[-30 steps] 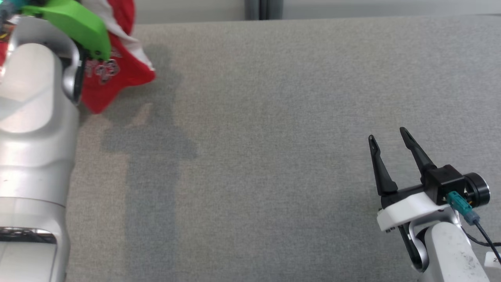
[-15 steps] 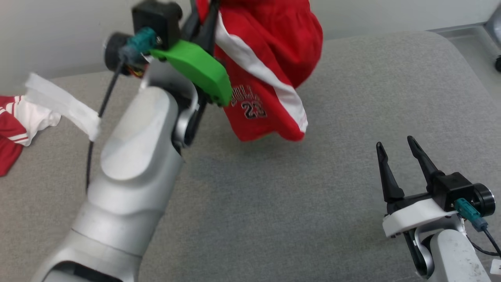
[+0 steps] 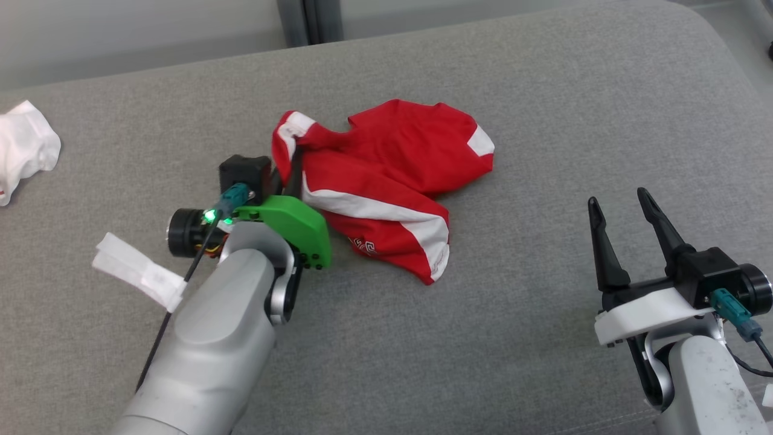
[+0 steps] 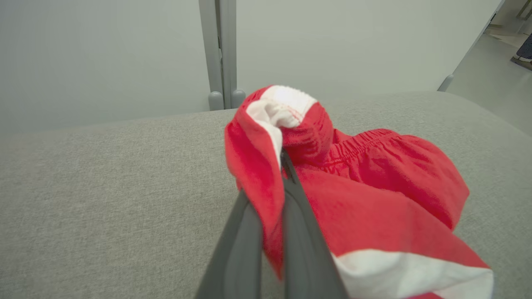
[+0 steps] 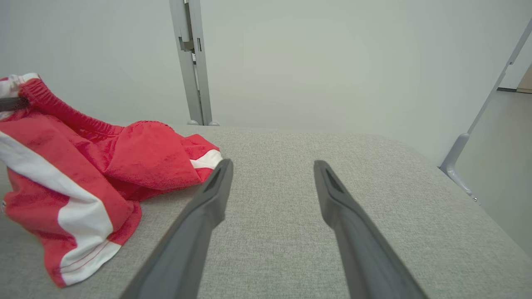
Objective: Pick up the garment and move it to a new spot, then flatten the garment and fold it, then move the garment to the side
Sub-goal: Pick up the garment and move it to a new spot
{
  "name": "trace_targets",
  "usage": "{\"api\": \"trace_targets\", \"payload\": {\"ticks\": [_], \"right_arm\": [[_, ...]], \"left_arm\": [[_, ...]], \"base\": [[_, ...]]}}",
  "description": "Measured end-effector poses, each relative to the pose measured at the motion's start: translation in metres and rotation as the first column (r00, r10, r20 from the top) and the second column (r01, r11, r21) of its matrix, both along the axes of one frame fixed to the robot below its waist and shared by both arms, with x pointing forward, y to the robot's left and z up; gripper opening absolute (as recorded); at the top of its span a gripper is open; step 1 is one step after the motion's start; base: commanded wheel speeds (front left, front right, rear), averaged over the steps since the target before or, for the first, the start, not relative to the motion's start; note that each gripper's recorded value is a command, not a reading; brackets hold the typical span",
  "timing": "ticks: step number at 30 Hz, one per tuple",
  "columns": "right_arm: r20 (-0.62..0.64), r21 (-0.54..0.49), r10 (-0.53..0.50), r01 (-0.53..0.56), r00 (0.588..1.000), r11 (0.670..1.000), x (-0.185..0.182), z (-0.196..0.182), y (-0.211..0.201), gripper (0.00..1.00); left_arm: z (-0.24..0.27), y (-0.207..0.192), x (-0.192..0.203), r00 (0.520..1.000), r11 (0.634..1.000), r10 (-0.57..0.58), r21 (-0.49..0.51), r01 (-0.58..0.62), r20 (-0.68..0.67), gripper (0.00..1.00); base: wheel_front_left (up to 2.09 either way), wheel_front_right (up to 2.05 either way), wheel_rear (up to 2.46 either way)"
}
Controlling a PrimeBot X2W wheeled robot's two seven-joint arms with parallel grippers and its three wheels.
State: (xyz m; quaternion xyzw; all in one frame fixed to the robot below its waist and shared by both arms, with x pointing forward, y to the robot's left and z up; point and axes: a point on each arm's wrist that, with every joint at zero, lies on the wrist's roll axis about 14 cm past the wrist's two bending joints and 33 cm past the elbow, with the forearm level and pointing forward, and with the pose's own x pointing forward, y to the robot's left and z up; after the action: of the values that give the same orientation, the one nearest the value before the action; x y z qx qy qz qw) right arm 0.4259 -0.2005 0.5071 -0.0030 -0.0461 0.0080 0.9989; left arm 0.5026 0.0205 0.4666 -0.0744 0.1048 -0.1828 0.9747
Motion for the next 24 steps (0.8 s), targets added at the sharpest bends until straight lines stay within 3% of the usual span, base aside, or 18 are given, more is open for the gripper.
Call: {"api": "trace_targets", "payload": {"ticks": [7, 11, 13, 14, 24], "right_arm": [[-0.028, -0.009, 0.019, -0.02, 0.999, 1.0, 0.011, -0.012, 0.007, 1.0], [-0.027, -0.012, 0.036, -0.037, 0.999, 0.999, 0.017, -0.013, 0.013, 1.0], [-0.028, -0.015, 0.043, -0.043, 0.999, 0.999, 0.018, -0.014, 0.015, 1.0], [-0.027, -0.015, 0.046, -0.047, 0.999, 0.999, 0.019, -0.014, 0.017, 1.0], [-0.007, -0.027, 0.078, -0.078, 0.997, 0.997, 0.012, -0.004, 0.028, 1.0]], "left_arm": [[-0.041, 0.042, 0.001, 0.991, 0.994, 0.105, 0.019, -0.104, -0.082, 0.0], [-0.056, 0.058, -0.006, 0.981, 0.989, 0.145, 0.004, -0.146, -0.129, 0.32], [-0.053, 0.062, -0.008, 0.982, 0.988, 0.148, -0.023, -0.152, -0.12, 0.67], [-0.05, 0.063, -0.009, 0.982, 0.987, 0.151, -0.033, -0.155, -0.113, 1.0], [-0.03, 0.089, -0.036, 0.984, 0.982, 0.177, -0.068, -0.178, -0.024, 1.0]], "base": [[0.0, 0.0, 0.0], [0.0, 0.0, 0.0], [0.0, 0.0, 0.0], [0.0, 0.0, 0.0], [0.0, 0.0, 0.0]]}}
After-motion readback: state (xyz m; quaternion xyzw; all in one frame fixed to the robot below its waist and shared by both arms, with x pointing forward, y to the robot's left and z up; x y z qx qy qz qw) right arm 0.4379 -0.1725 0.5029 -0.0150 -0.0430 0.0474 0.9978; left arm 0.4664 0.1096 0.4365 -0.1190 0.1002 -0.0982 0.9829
